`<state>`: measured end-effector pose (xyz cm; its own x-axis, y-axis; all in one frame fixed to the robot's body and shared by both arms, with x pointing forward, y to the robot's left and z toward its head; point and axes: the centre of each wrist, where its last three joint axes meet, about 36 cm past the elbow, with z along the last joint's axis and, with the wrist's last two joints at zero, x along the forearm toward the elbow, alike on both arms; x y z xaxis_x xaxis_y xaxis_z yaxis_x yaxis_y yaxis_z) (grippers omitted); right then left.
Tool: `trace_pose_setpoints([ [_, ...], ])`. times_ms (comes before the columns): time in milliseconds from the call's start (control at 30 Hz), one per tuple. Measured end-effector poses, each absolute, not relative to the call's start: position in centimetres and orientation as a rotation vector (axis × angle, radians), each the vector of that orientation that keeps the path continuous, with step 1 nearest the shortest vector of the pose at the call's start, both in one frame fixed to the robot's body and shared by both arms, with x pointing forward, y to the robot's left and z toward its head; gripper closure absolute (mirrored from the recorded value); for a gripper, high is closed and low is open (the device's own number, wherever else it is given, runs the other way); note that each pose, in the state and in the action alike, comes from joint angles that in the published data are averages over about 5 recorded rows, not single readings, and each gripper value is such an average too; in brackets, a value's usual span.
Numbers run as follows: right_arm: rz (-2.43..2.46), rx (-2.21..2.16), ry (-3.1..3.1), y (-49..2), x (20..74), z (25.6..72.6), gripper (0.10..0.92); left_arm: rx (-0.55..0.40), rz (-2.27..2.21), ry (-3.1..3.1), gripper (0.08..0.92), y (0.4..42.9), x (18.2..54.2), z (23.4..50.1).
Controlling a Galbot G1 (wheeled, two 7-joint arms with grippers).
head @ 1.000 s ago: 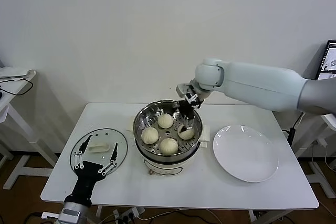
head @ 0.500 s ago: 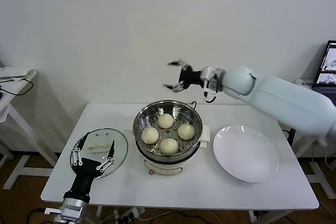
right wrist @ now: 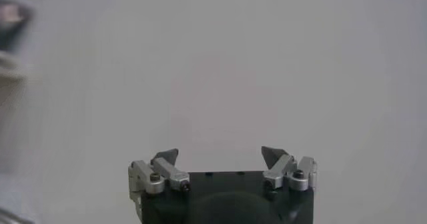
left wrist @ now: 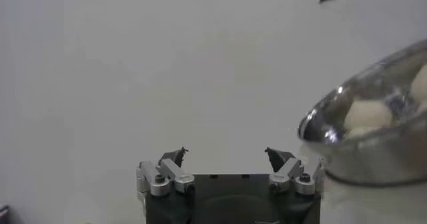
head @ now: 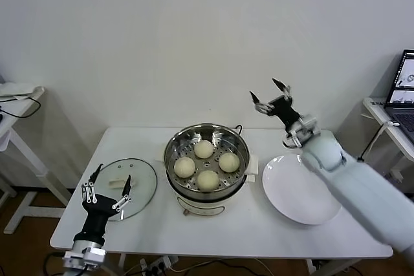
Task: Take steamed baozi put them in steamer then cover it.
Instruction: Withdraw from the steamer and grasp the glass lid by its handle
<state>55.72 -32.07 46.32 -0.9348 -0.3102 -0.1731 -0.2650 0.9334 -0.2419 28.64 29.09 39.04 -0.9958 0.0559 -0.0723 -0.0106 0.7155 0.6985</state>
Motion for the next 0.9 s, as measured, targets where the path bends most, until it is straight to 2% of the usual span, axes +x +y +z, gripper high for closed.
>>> trace_pose_setpoints([
  [433,-0.017,-0.093,3.005,-33.7,45.4,36.1,0.200,0.031,1.625,2.619,0.177,31.2,29.8,31.6],
  [667,0.025,0.012,3.036,-33.7,41.9,33.6,0.200,0.060,1.824,2.494,0.177,32.2,30.9,27.9],
  [900,0.039,0.065,3.058,-33.7,39.9,32.0,0.200,0.045,1.979,2.400,0.177,33.8,32.6,25.7],
])
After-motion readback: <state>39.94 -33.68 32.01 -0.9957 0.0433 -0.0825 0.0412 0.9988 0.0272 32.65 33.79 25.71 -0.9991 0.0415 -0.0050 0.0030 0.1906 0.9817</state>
